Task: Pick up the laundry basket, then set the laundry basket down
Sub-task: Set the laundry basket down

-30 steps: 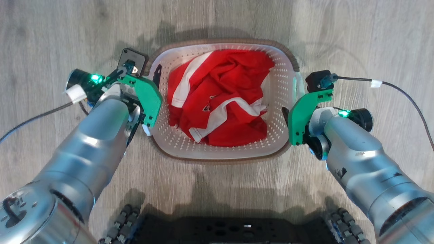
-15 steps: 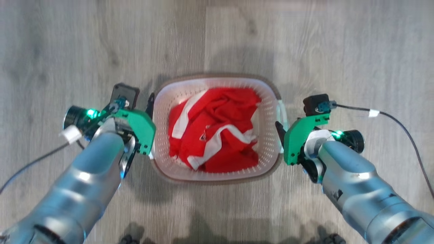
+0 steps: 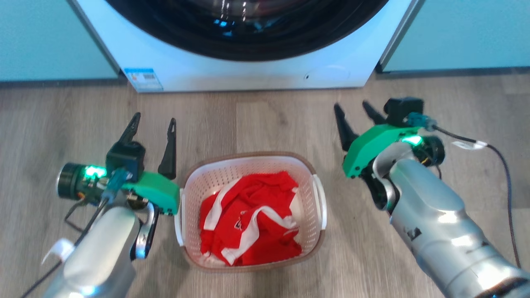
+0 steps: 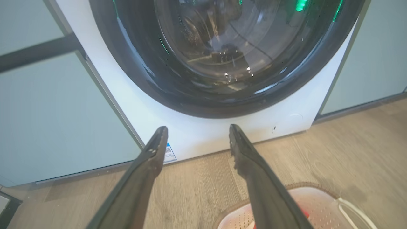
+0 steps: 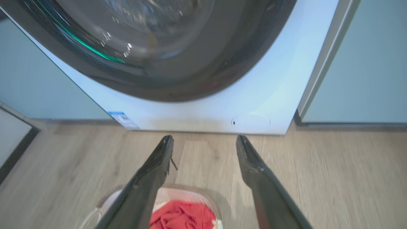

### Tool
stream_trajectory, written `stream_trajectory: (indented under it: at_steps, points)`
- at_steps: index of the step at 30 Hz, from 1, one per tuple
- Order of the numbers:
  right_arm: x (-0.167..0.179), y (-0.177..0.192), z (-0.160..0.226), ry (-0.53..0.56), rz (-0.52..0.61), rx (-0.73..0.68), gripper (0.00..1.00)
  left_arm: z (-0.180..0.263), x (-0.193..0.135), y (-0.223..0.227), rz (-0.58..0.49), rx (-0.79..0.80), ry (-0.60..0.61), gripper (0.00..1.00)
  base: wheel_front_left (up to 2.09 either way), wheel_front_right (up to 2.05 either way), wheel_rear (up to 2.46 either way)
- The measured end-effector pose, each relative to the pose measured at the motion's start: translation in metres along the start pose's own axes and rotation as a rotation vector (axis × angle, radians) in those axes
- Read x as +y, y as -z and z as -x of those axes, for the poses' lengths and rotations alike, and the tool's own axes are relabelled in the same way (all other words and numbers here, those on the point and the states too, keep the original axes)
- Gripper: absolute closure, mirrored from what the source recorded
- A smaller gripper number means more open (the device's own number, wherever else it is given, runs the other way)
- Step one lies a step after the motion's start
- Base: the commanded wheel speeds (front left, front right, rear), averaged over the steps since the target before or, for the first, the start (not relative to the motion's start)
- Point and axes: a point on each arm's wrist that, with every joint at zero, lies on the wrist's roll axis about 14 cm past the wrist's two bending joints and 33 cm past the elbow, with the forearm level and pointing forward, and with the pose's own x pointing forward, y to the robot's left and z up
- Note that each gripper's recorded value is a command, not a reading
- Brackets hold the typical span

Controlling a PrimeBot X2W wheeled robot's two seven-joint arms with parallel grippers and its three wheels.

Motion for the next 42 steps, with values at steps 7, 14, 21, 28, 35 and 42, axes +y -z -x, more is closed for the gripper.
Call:
stream_trajectory:
  at_steps: [7,14,21,28,35,42]
  points:
    - [0.004,-0.052,0.049,0.019,0.064,-0.244,0.0,0.029,-0.002,-0.057,0.026,-0.189,-0.029,0.0,0.0,0.0,0.0]
    - [0.02,-0.081,0.092,0.01,0.109,-0.394,0.0,0.055,-0.014,-0.087,0.089,-0.295,-0.028,0.0,0.0,0.0,0.0]
    - [0.029,-0.074,0.121,0.015,0.104,-0.42,0.0,0.078,-0.015,-0.078,0.128,-0.278,-0.068,0.0,0.0,0.0,0.0]
    - [0.023,-0.068,0.135,0.05,0.097,-0.42,0.0,0.091,-0.024,-0.058,0.137,-0.22,-0.038,0.0,0.0,0.0,0.0]
    - [0.017,-0.055,0.144,0.078,0.082,-0.393,0.0,0.097,-0.026,-0.047,0.156,-0.187,-0.024,0.0,0.0,0.0,0.0]
    - [0.01,-0.058,0.144,0.099,0.078,-0.401,0.0,0.096,-0.023,-0.051,0.167,-0.204,-0.025,0.0,0.0,0.0,0.0]
